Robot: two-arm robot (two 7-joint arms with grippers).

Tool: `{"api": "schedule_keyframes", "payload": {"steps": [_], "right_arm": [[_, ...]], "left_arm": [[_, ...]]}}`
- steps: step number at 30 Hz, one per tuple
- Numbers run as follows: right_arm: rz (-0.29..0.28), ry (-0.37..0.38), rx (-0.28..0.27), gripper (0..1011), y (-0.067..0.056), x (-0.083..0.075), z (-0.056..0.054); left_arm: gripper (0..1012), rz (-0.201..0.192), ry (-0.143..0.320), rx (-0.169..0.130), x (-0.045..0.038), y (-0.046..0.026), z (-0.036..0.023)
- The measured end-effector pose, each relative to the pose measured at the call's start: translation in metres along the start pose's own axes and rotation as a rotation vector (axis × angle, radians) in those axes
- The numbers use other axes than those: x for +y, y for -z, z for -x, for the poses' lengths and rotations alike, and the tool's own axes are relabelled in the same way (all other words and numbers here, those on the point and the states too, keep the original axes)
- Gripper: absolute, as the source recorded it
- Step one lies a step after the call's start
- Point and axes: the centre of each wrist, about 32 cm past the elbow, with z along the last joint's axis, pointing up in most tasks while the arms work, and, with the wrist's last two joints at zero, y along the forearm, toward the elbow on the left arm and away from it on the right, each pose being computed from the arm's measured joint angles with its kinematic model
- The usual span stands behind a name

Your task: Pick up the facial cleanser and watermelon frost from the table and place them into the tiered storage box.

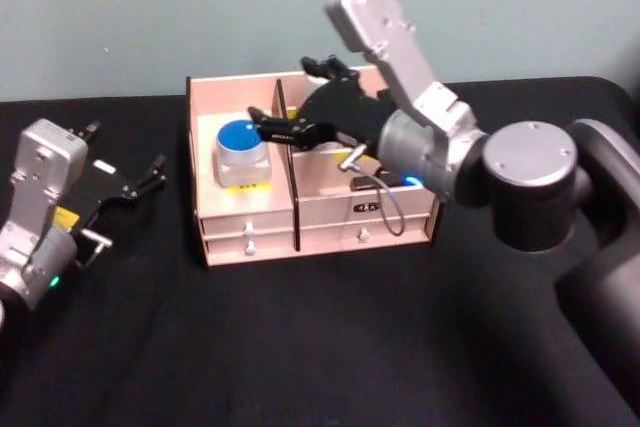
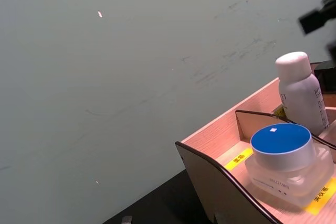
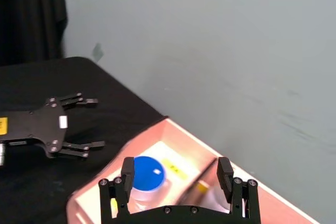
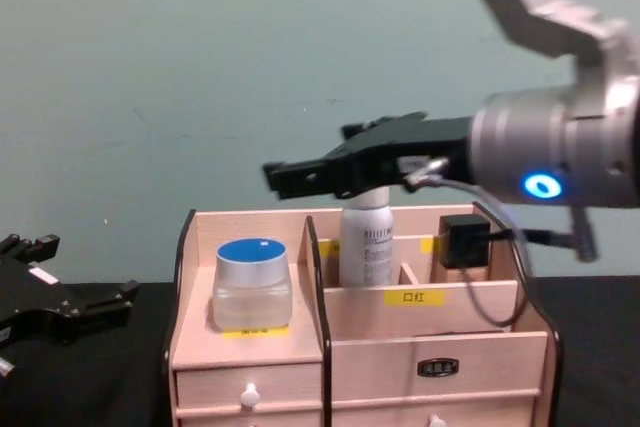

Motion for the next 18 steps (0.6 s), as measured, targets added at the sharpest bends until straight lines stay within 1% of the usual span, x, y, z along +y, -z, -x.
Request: {"api": "schedule_keyframes", "payload": {"steps": [2,6,9,10,11,15,16,18], "right_arm": [[-0.019,0.038,0.001,1002,0.003,-0.013,-0.005],[-0.038,0.095,0.009,1002,0.005,-0.026,-0.014],[-0.05,0.171,0.02,1002,0.01,-0.039,-0.027],[-0.05,0.171,0.02,1002,0.01,-0.039,-0.027],[-0.056,0.222,0.027,1002,0.014,-0.045,-0.037],[-0.057,0.287,0.046,1002,0.02,-0.051,-0.049],[-0.055,0.32,0.06,1002,0.025,-0.053,-0.056],[-0.055,0.353,0.073,1002,0.029,-0.055,-0.062]], "left_arm": [[1010,0.0,0.0,0.0,0.0,0.0,0.0],[1010,0.0,0.0,0.0,0.0,0.0,0.0],[1009,0.0,0.0,0.0,0.0,0.0,0.0],[1009,0.0,0.0,0.0,0.0,0.0,0.0],[1010,0.0,0.0,0.0,0.0,0.0,0.0],[1010,0.0,0.0,0.0,0.0,0.0,0.0],[1009,0.0,0.0,0.0,0.0,0.0,0.0],[1010,0.0,0.0,0.0,0.0,0.0,0.0]]}}
